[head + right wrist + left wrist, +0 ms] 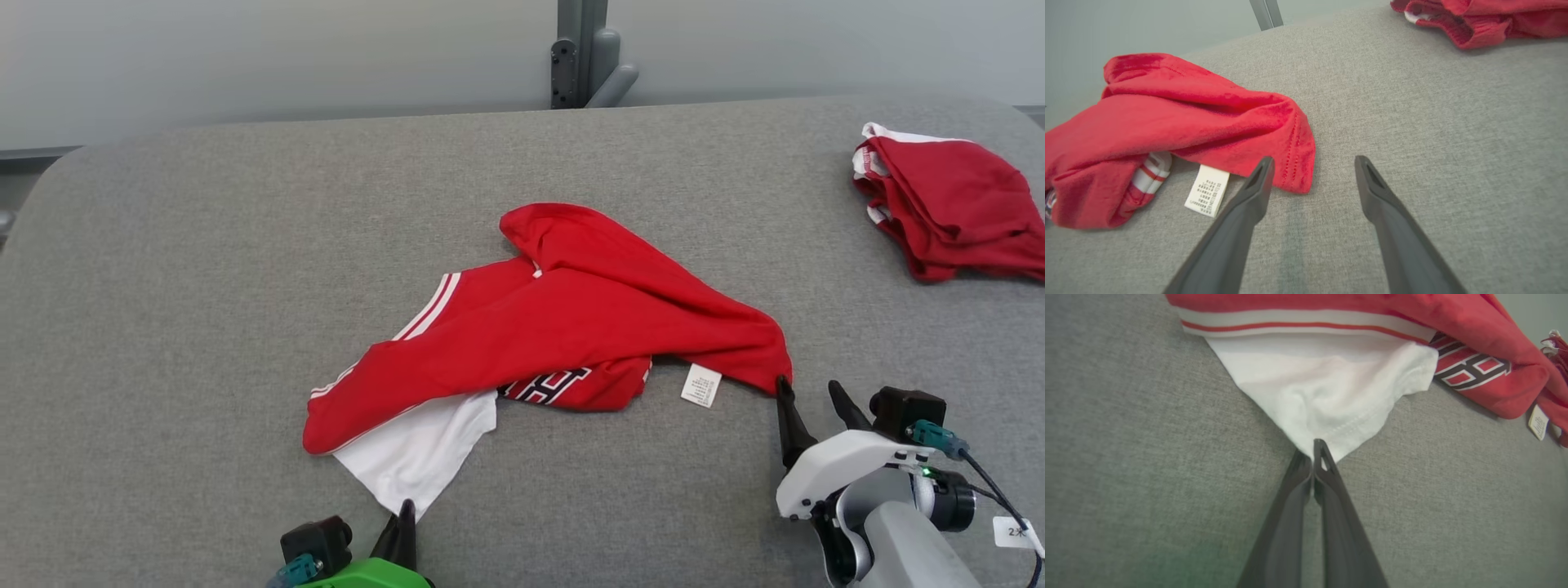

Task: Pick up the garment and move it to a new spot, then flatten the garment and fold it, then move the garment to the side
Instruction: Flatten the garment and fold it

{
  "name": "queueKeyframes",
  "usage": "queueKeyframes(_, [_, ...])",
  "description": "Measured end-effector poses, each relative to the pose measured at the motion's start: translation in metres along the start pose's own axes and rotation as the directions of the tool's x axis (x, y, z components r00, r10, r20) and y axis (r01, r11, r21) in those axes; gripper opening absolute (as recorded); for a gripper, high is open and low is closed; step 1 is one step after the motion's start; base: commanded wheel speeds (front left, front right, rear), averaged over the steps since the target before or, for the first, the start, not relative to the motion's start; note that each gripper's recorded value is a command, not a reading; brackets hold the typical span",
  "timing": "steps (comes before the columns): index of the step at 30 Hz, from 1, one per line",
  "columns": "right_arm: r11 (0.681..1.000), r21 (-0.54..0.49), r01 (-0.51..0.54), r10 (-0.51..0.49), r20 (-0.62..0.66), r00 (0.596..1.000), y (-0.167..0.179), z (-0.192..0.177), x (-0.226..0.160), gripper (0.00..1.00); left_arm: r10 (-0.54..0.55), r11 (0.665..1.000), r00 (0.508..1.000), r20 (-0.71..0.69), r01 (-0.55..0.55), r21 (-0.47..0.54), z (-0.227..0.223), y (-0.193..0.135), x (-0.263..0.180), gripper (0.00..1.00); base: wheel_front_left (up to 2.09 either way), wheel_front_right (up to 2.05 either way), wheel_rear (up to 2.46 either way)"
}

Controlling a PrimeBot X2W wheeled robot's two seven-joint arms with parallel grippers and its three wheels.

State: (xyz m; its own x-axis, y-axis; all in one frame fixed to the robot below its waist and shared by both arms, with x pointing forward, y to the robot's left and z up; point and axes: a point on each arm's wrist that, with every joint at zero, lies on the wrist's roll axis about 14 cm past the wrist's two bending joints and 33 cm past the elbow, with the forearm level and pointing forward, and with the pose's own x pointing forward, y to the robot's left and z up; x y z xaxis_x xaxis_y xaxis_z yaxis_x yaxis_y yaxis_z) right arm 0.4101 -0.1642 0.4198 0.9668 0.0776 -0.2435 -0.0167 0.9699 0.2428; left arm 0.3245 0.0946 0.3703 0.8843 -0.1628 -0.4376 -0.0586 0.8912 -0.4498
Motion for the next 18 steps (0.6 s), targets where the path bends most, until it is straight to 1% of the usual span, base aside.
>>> queueKeyframes(5, [0.998, 0.061, 0.005, -0.001, -0.056, 0.998, 0.006, -0.014, 0.014, 1.0, 0.026, 1.0, 1.0, 0.013, -0.025, -0.009, 0.002, 0.008, -0.003, 0.0, 0.0, 0.0, 0.0])
queueKeyframes(9, [0.998, 0.055, -0.013, 0.018, -0.101, 0.995, 0.015, -0.025, 0.022, 1.0, 0.043, 0.999, 0.999, 0.023, -0.042, -0.016, 0.004, 0.014, -0.004, 0.0, 0.0, 0.0, 0.0])
queueKeyframes(10, [0.998, 0.058, -0.016, 0.022, -0.108, 0.994, 0.017, -0.027, 0.023, 0.95, 0.046, 0.999, 0.999, 0.025, -0.046, -0.017, 0.005, 0.015, -0.004, 0.0, 0.0, 0.0, 0.0])
queueKeyframes(11, [0.998, 0.06, -0.02, 0.026, -0.113, 0.993, 0.019, -0.028, 0.025, 0.88, 0.05, 0.999, 0.998, 0.027, -0.05, -0.018, 0.006, 0.017, -0.004, 0.0, 0.0, 0.0, 0.0])
queueKeyframes(13, [0.998, 0.06, -0.026, 0.034, -0.125, 0.992, 0.022, -0.03, 0.027, 0.63, 0.056, 0.998, 0.998, 0.031, -0.055, -0.018, 0.007, 0.019, -0.005, 0.0, 0.0, 0.0, 0.0])
queueKeyframes(14, [0.998, 0.06, -0.028, 0.036, -0.13, 0.991, 0.023, -0.032, 0.028, 0.47, 0.056, 0.998, 0.998, 0.033, -0.056, -0.018, 0.007, 0.019, -0.005, 0.0, 0.0, 0.0, 0.0])
queueKeyframes(16, [0.997, 0.063, -0.031, 0.04, -0.138, 0.99, 0.025, -0.033, 0.029, 0.28, 0.059, 0.998, 0.998, 0.038, -0.059, -0.017, 0.008, 0.02, -0.005, 0.0, 0.0, 0.0, 0.0])
queueKeyframes(18, [0.997, 0.068, -0.035, 0.044, -0.142, 0.989, 0.027, -0.034, 0.029, 0.0, 0.061, 0.998, 0.997, 0.049, -0.06, -0.016, 0.011, 0.02, -0.005, 0.0, 0.0, 0.0, 0.0])
